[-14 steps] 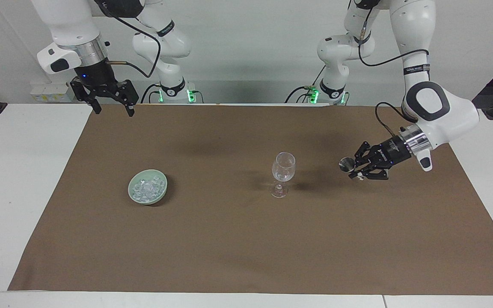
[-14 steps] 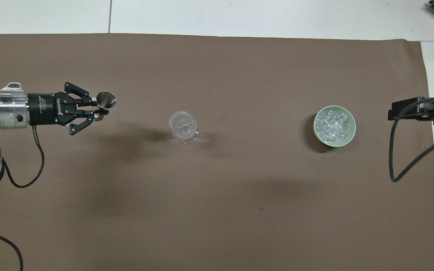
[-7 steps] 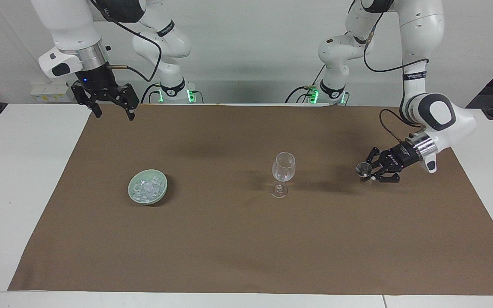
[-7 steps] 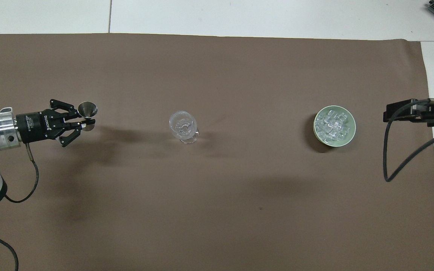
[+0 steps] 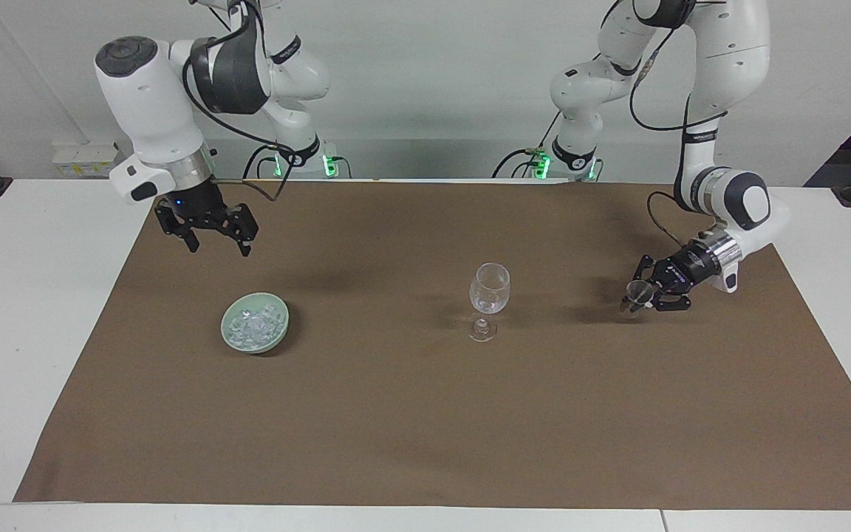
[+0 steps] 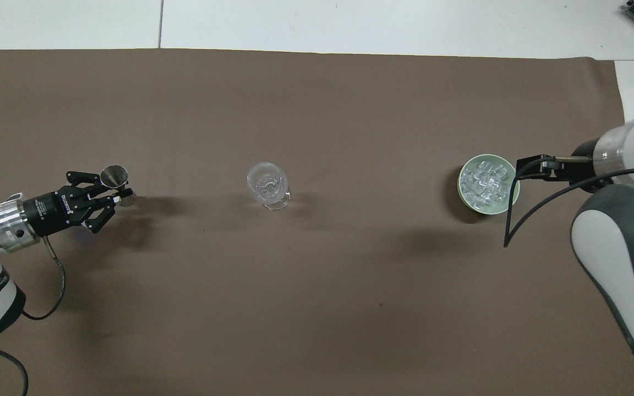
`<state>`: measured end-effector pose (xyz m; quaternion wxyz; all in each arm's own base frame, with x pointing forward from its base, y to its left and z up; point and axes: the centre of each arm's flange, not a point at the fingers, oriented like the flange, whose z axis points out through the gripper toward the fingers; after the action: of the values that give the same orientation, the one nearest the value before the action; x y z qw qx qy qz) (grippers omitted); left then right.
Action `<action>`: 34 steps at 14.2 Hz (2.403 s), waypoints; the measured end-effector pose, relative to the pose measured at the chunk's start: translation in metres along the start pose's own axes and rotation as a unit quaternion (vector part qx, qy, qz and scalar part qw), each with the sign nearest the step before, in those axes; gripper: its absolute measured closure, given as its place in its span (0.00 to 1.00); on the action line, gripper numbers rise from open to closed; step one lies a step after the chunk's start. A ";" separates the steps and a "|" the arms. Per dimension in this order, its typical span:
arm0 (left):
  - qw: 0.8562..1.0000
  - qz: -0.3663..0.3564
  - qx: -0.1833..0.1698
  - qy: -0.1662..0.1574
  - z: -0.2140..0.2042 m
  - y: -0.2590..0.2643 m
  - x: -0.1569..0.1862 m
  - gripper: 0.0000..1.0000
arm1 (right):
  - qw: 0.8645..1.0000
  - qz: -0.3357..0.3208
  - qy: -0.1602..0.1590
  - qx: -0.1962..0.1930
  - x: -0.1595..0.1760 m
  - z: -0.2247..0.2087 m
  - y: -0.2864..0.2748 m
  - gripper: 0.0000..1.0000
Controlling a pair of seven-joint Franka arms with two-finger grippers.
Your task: Pour wine and add ice with both arms
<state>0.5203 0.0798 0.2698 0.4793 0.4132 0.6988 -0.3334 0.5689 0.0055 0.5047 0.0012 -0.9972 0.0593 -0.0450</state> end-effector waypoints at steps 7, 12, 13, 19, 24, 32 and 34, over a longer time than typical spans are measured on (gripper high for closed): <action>0.999 0.042 -0.021 -0.017 0.000 -0.005 0.015 0.78 | 1.000 0.000 0.022 0.007 0.015 0.104 -0.003 0.00; 0.998 0.038 -0.045 -0.034 0.004 -0.003 0.021 0.78 | 1.000 0.000 0.006 0.007 0.013 0.149 -0.003 0.00; 0.998 0.036 -0.047 -0.034 0.004 -0.003 0.023 0.78 | 1.000 -0.001 0.004 0.007 0.011 0.151 -0.003 0.04; 0.998 0.030 -0.050 -0.026 0.017 -0.006 0.026 0.78 | 1.000 -0.006 0.018 0.005 0.006 0.173 -0.003 0.12; 0.997 0.028 -0.062 -0.036 0.026 -0.017 0.042 0.78 | 1.000 -0.009 0.018 0.005 0.006 0.177 -0.005 0.26; 0.997 0.027 -0.064 -0.045 0.024 -0.017 0.046 0.70 | 1.000 -0.018 0.021 0.005 0.006 0.174 -0.009 0.54; 0.997 0.027 -0.066 -0.044 0.023 -0.017 0.047 0.51 | 1.000 -0.018 0.024 0.005 0.007 0.171 -0.009 0.73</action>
<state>0.5051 0.0649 0.2190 0.5446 0.3844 0.6859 -0.2918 0.5922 0.0135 0.3352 0.0040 -0.9968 0.0410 -0.0690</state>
